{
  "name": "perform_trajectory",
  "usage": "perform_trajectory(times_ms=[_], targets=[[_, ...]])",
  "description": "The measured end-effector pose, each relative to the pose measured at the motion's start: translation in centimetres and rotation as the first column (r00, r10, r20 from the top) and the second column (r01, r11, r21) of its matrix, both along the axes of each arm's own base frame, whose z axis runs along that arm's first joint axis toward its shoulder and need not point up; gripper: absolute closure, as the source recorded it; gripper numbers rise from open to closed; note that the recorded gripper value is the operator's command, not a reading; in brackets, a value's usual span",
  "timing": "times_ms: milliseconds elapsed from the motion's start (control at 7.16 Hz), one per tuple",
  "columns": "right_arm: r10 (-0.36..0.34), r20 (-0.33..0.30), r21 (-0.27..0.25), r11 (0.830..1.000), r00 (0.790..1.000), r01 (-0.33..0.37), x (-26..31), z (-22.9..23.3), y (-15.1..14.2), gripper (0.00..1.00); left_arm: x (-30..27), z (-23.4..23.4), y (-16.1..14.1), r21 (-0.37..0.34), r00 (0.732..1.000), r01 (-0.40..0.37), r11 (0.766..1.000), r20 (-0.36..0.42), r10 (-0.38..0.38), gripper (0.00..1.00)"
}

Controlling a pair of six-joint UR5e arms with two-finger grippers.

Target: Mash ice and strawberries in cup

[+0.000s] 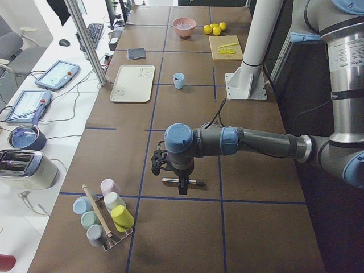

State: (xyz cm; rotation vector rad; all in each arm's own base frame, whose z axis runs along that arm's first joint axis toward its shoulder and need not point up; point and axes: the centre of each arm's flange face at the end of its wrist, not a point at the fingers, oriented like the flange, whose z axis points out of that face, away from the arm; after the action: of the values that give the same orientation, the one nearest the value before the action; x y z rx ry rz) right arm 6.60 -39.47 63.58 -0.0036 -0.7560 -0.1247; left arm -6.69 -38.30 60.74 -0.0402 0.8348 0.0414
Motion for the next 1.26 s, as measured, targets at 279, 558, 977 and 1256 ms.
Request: perform_trajectory(times_ms=[279,558,977,1256], targets=[[0.001,0.001,-0.001,1.0,1.0,-0.001,-0.01,-0.02,-0.02,0.01,0.07,-0.04,-0.02,0.001,1.0,-0.002,1.0,0.001,0.002,0.0],[0.002,0.001,-0.003,1.0,1.0,-0.002,0.0,0.0,0.02,0.01,0.09,-0.46,-0.06,0.01,1.0,-0.003,1.0,0.001,0.003,0.0],[0.002,-0.001,0.001,1.0,1.0,-0.002,0.0,-0.15,-0.18,0.01,0.03,0.06,0.17,0.001,1.0,-0.006,1.0,0.011,0.006,0.0],[0.002,-0.001,0.001,1.0,1.0,-0.002,0.01,-0.11,-0.17,0.01,-0.16,0.5,0.26,-0.004,0.999,-0.009,1.0,0.039,0.009,0.0]])
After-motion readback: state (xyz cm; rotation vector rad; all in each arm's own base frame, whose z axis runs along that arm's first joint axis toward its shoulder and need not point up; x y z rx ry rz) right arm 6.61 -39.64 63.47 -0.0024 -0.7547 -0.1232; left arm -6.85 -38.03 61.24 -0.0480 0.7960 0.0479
